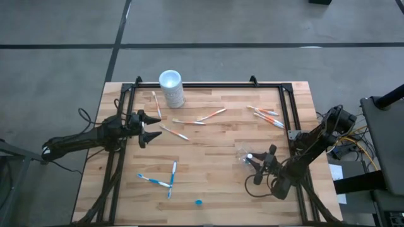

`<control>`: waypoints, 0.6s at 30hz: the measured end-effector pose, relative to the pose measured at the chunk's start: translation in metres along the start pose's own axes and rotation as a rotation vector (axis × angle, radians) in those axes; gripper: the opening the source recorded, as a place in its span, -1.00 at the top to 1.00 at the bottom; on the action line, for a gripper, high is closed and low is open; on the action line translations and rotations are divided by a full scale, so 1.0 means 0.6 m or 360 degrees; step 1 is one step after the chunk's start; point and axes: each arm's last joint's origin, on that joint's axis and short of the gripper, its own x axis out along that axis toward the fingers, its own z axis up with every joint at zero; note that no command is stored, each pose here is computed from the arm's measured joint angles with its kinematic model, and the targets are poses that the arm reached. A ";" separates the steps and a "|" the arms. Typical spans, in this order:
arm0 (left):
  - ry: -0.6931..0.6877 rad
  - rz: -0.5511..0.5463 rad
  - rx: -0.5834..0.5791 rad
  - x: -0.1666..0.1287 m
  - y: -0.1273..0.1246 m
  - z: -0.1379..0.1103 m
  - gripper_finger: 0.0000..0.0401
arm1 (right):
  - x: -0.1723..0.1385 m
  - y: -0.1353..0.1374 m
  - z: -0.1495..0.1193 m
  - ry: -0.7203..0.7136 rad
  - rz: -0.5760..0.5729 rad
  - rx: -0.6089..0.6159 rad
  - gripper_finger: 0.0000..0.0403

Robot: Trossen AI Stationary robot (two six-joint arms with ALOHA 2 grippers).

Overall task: Pick & Place toothbrushing station
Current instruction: Put the mouthwash into the middle section of the transparent organizer

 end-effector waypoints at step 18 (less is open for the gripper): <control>0.0000 0.0000 0.0000 0.000 0.000 0.000 -0.74 | -0.001 0.002 0.001 0.0133 0.0044 0.0033 0.45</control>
